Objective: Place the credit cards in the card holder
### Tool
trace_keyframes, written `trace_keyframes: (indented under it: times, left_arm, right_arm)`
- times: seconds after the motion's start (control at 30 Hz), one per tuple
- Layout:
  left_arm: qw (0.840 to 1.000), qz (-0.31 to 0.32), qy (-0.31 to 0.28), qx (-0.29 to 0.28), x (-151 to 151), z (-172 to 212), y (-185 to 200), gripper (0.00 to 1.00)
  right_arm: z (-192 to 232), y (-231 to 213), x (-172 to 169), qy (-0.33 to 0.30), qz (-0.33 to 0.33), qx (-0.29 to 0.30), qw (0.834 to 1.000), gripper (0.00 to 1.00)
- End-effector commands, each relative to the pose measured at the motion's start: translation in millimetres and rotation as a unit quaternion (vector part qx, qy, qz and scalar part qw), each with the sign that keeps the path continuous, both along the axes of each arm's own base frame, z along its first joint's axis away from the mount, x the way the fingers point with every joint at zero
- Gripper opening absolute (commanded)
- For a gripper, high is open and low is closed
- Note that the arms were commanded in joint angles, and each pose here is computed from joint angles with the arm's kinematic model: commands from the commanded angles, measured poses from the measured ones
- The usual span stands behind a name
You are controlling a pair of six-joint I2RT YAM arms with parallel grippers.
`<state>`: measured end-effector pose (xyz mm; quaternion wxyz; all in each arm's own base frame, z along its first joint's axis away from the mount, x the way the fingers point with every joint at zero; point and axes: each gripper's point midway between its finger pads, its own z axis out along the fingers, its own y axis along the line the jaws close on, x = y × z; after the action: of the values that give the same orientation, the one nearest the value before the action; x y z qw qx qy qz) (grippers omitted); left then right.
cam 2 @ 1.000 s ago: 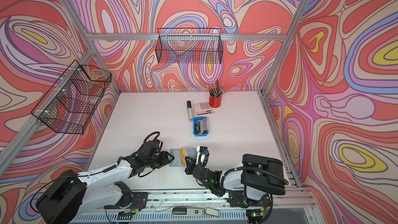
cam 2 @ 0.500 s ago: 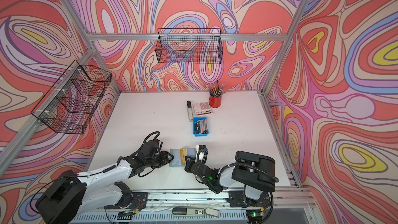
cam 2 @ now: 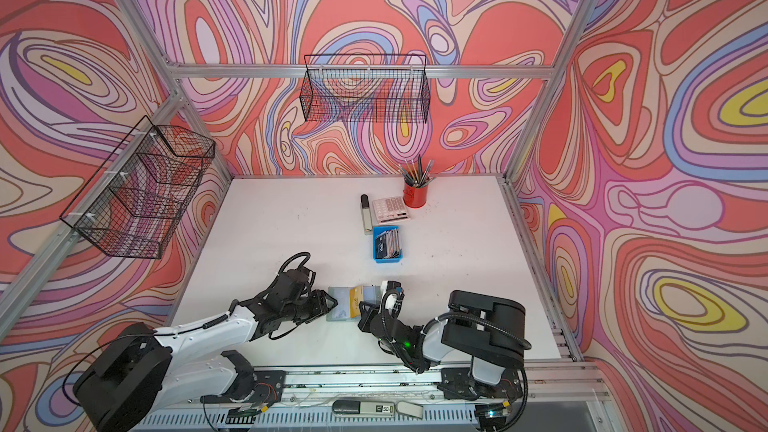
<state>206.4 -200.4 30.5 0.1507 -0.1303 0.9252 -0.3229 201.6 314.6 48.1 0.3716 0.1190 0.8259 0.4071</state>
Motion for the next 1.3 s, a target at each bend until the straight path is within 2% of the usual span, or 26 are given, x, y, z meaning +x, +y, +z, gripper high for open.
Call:
trace_keyframes:
  times: [0.0, 0.37, 1.1, 1.27]
  left_arm:
    - [1.000, -0.006, -0.003, -0.002, 2.1, 2.1, -3.4, 0.49]
    - [1.000, -0.010, 0.000, -0.004, 1.5, 1.4, -5.1, 0.49]
    - [1.000, -0.016, 0.002, -0.006, 1.6, -0.4, -7.8, 0.49]
    - [1.000, -0.017, 0.002, -0.007, 2.0, 0.0, -8.3, 0.49]
  right_arm:
    - [-5.5, -6.7, 2.8, 0.010, -0.018, 0.004, 1.000, 0.00]
    - [-14.5, -9.8, 3.2, 0.027, -0.031, 0.012, 0.999, 0.00]
    - [-35.5, 12.4, 1.5, 0.059, 0.004, 0.034, 0.998, 0.00]
    - [-36.3, 13.4, -4.1, 0.074, 0.013, 0.058, 0.995, 0.00]
